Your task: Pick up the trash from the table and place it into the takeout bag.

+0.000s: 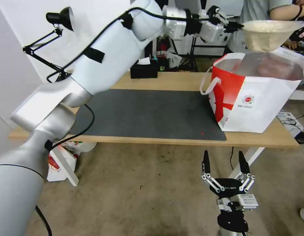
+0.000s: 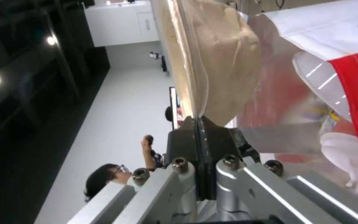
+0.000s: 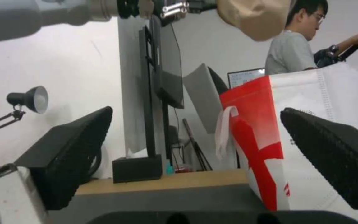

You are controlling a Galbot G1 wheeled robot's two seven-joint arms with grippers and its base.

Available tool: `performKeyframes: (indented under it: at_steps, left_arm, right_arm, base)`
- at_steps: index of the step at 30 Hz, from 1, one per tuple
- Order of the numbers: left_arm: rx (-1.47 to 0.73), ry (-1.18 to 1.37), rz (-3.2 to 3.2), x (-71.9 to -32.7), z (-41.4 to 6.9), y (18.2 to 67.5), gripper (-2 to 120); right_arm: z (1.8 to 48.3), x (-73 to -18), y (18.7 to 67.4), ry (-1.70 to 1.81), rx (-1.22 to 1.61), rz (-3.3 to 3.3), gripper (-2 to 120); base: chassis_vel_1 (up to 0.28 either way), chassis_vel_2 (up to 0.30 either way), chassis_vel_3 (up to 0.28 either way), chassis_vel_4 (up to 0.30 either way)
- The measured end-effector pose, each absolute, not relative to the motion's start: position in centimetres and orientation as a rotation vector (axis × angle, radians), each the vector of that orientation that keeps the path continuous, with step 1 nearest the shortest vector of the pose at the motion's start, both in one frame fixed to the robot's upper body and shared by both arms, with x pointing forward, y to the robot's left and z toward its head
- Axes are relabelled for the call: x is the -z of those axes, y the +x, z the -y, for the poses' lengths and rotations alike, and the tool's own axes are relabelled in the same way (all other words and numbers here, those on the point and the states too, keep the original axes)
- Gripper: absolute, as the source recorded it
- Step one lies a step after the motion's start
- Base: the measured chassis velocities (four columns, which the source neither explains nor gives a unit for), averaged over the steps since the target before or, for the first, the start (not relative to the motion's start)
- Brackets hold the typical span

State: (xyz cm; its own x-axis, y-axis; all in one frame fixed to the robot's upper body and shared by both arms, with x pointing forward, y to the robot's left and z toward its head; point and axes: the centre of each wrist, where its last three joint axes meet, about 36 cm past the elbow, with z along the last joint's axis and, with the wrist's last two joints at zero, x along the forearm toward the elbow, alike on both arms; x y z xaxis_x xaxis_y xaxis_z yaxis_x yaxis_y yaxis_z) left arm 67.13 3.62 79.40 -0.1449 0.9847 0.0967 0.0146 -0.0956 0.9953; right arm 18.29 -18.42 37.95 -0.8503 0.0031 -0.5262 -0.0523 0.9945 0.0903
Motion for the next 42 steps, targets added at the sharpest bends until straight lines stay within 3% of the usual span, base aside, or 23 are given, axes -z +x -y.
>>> performKeyframes:
  at_steps: [27,34,42]
  left_arm:
    - [-1.435,1.172,-1.305,-75.0,-3.0,70.5,0]
    - [-1.399,1.183,-1.303,-74.6,-1.1,70.2,28]
    - [-1.377,1.2,-1.304,-73.9,0.4,70.1,47]
  right_arm:
    - [18.4,-38.0,18.3,-0.034,-0.136,-2.584,100]
    - [18.4,-38.0,18.3,-0.035,-0.136,-2.584,100]
    - [18.4,-38.0,18.3,-0.034,-0.136,-2.584,100]
  base:
    - [0.0,0.0,0.0,0.0]
    - [0.0,0.0,0.0,0.0]
    - [0.0,0.0,0.0,0.0]
